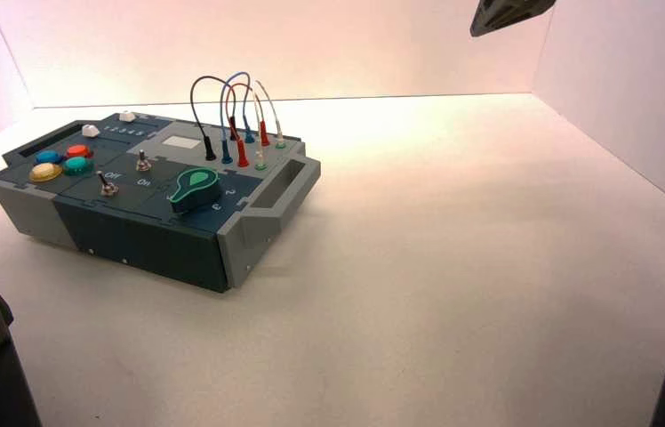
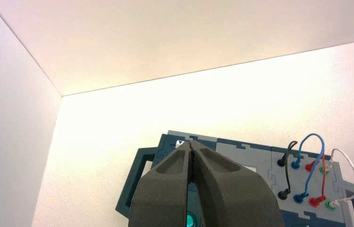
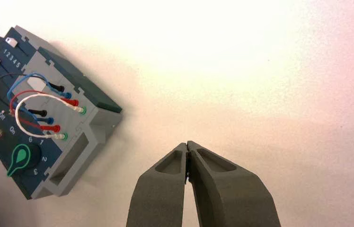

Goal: Move the box to the right.

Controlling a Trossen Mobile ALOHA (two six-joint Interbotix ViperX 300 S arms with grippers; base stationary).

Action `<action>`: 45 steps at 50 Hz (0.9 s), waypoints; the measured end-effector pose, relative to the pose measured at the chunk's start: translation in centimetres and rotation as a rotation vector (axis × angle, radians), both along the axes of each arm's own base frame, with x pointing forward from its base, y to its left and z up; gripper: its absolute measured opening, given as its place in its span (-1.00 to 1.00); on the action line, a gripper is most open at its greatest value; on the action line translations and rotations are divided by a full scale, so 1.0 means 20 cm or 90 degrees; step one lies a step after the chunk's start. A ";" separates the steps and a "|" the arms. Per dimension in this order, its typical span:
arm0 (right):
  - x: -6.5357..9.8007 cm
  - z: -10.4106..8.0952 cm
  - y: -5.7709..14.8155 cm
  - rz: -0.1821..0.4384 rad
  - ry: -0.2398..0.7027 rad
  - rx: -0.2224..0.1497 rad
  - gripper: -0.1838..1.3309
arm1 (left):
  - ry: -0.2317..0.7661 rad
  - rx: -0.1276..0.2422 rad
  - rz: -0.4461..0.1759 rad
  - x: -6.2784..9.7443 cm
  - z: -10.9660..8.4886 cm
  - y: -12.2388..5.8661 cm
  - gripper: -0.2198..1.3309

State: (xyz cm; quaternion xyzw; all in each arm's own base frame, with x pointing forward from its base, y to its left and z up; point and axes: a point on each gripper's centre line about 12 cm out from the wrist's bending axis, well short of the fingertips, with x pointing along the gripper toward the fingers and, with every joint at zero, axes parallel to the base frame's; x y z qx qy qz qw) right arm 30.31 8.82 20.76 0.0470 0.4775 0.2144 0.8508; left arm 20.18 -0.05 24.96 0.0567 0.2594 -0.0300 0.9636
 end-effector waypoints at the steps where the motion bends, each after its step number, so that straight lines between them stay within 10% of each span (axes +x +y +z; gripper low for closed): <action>1: 0.00 0.00 0.00 0.000 0.000 0.001 -0.94 | 0.002 -0.001 0.001 0.00 0.00 0.00 -0.93; 45: 0.00 0.00 0.01 0.007 0.013 0.002 -0.94 | 0.038 0.045 0.019 0.03 -0.06 0.06 -0.93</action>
